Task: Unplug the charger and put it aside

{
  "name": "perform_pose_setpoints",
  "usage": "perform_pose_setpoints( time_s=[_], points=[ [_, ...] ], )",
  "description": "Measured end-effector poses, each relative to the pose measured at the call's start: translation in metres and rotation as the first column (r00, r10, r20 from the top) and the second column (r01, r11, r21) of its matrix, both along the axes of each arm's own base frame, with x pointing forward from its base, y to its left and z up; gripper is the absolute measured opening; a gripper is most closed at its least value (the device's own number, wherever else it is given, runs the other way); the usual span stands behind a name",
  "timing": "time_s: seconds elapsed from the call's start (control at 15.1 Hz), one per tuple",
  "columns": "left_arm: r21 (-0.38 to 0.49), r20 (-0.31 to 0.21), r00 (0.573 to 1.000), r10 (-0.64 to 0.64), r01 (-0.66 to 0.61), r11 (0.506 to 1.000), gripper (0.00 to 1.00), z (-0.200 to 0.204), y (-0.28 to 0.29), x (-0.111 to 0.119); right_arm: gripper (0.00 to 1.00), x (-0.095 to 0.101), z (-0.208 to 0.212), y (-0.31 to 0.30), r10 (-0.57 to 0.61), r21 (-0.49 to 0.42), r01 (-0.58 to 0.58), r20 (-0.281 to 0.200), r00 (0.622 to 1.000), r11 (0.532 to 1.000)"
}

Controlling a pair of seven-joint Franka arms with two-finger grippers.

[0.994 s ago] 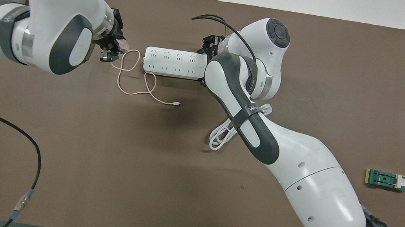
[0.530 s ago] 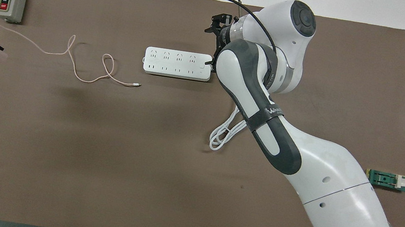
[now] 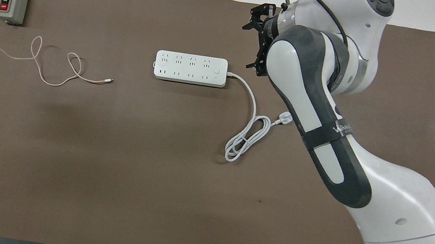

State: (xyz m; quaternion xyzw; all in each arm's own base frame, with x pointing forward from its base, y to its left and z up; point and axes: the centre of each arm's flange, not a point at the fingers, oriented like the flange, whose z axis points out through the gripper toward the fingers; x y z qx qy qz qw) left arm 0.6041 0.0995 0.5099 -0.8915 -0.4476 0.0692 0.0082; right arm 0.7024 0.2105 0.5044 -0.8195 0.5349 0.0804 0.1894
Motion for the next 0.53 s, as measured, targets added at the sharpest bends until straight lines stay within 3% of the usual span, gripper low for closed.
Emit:
perform_pose_setpoints(
  time_s=[0.13, 0.27, 0.53],
  points=[
    [-0.002, 0.005, 0.999, -0.034, 0.034, 0.999, 0.85, 0.003, -0.007, 0.0, 1.0, -0.009, 0.025, -0.038, 0.1, -0.025, -0.099, 0.032, 0.995, 0.995],
    [-0.002, 0.024, 0.997, -0.071, 0.071, 0.997, 1.0, 0.013, -0.014, 0.0, 1.0, -0.018, 0.046, -0.077, 0.198, -0.044, -0.195, 0.061, 0.978, 0.98],
    [-0.017, 0.042, 0.967, -0.253, 0.254, 0.967, 1.0, 0.042, -0.037, -0.003, 1.0, -0.029, 0.062, -0.135, 0.434, -0.148, -0.418, 0.104, 0.895, 0.896]
  ],
)
